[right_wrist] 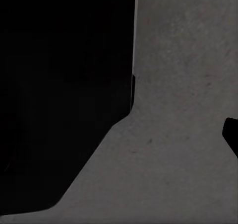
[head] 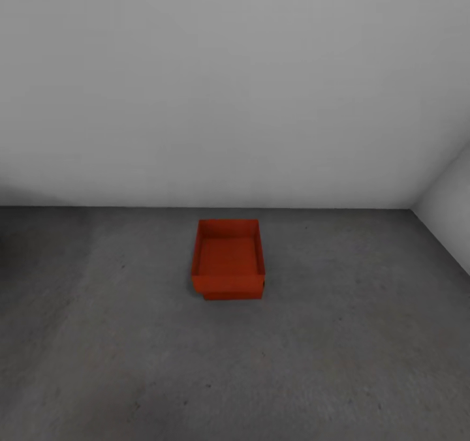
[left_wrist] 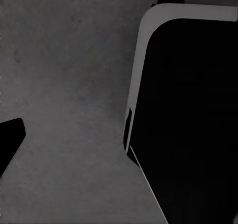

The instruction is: Move the two storage containers from the living room to the garage. In the garage, place one container on the floor and stack the other container on top of it (either order is fine).

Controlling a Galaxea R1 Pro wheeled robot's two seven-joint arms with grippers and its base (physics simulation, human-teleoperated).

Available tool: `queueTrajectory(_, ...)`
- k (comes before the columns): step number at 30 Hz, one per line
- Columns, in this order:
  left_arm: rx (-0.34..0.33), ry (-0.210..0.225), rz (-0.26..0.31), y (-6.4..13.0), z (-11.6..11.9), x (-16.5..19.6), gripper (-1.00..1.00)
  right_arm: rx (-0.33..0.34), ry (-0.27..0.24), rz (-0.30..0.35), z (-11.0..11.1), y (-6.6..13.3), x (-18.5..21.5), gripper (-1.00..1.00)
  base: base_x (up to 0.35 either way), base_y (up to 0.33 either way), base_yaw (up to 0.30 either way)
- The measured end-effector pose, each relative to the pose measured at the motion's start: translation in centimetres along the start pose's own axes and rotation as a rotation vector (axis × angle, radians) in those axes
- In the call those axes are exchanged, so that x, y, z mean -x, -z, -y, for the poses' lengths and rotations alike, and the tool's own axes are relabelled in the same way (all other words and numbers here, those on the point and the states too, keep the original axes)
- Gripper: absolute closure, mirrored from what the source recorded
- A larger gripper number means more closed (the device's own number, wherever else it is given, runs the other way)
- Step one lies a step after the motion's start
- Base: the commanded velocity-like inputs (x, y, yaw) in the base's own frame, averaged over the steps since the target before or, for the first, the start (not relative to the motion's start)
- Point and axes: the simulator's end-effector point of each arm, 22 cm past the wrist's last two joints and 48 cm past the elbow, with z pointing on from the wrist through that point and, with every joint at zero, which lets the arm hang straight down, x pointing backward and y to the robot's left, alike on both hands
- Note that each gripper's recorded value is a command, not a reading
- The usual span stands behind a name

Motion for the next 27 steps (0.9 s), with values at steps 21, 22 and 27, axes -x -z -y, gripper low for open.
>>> queueTrajectory(21, -0.004, 0.008, 0.037, 0.3, 0.1, 1.5, -1.0, 0.006, -0.006, 0.032, -0.4, 0.1, 1.2, -1.0, 0.0, 0.0, 0.0)
queueTrajectory(22, -0.005, 0.008, 0.039, 0.3, 0.1, 1.5, -1.0, 0.006, -0.007, 0.034, -0.4, 0.1, 1.3, -1.0, 0.0, 0.0, 0.0)
queueTrajectory(27, -0.006, 0.01, 0.047, 0.4, 0.1, 1.9, -1.0, 0.009, -0.007, 0.041, -0.4, 0.1, 1.6, -1.0, 0.0, 0.0, 0.0)
